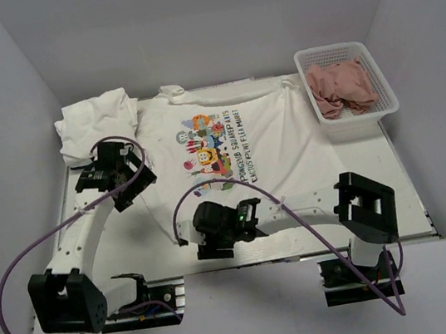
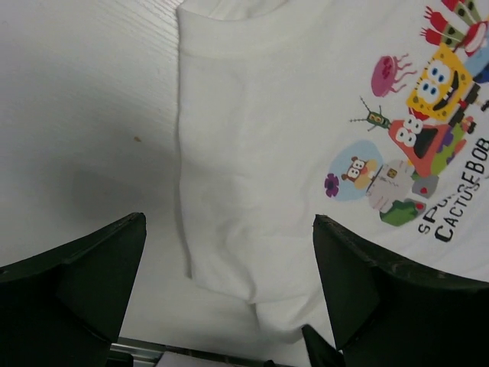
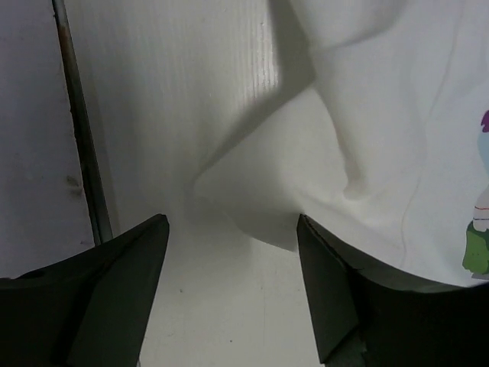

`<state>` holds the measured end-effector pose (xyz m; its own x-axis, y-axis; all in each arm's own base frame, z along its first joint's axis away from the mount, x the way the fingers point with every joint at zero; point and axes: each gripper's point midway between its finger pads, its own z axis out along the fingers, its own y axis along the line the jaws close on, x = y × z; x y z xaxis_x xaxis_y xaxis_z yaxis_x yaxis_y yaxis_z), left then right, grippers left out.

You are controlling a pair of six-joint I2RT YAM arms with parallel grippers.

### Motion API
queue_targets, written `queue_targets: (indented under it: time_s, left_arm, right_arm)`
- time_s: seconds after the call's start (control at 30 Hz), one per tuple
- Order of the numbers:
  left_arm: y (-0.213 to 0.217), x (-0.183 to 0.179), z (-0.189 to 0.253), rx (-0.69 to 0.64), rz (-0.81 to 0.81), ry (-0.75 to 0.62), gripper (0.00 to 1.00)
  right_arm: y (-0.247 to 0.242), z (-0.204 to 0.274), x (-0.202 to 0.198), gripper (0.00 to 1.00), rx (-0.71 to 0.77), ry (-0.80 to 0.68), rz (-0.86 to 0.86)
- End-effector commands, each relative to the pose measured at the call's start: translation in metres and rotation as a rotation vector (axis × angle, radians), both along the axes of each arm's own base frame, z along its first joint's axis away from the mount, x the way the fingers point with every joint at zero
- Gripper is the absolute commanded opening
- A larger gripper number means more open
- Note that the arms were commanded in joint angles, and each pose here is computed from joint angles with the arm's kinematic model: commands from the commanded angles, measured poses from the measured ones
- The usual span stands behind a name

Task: Fold and stack the t-shirts
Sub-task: Flatten out the tshirt

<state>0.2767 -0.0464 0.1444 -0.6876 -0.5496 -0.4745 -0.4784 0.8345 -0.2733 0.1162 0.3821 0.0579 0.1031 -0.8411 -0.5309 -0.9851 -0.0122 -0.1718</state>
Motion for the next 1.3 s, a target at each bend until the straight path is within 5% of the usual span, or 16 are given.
queue_targets:
  time_s: [0.0,0.17,0.4,0.53,0.77,0.93,1.27]
  left_arm:
    - [-0.002,0.019,0.005,-0.038,0.004,-0.03,1.0]
    - [-0.001,0.021,0.003,-0.054,0.001,-0.032,1.0]
    - [0.017,0.008,0.009,0.005,0.035,-0.043,1.0]
    - [0.02,0.002,0.013,0.019,0.046,-0.058,1.0]
    - [0.024,0.001,0.01,0.03,0.039,-0.061,1.0]
    - [0.019,0.004,0.02,0.013,0.006,-0.116,1.0]
    - [0.005,0.01,0.001,-0.031,-0.078,-0.063,1.0]
  right_arm:
    - [0.013,-0.005,0.009,0.71,0.005,-0.115,0.047]
    - [0.007,-0.022,0.011,0.42,-0.02,-0.123,-0.002]
    - [0.032,-0.019,0.018,0.37,0.069,-0.117,-0.01]
    - [0.034,-0.021,0.018,0.02,0.078,-0.079,-0.023]
    - [0.045,0.051,0.03,0.0,0.309,0.005,-0.161]
    - [0.038,0.121,0.089,0.0,0.535,0.067,-0.373]
    - [0.003,0.083,0.184,0.0,0.443,0.196,-0.698]
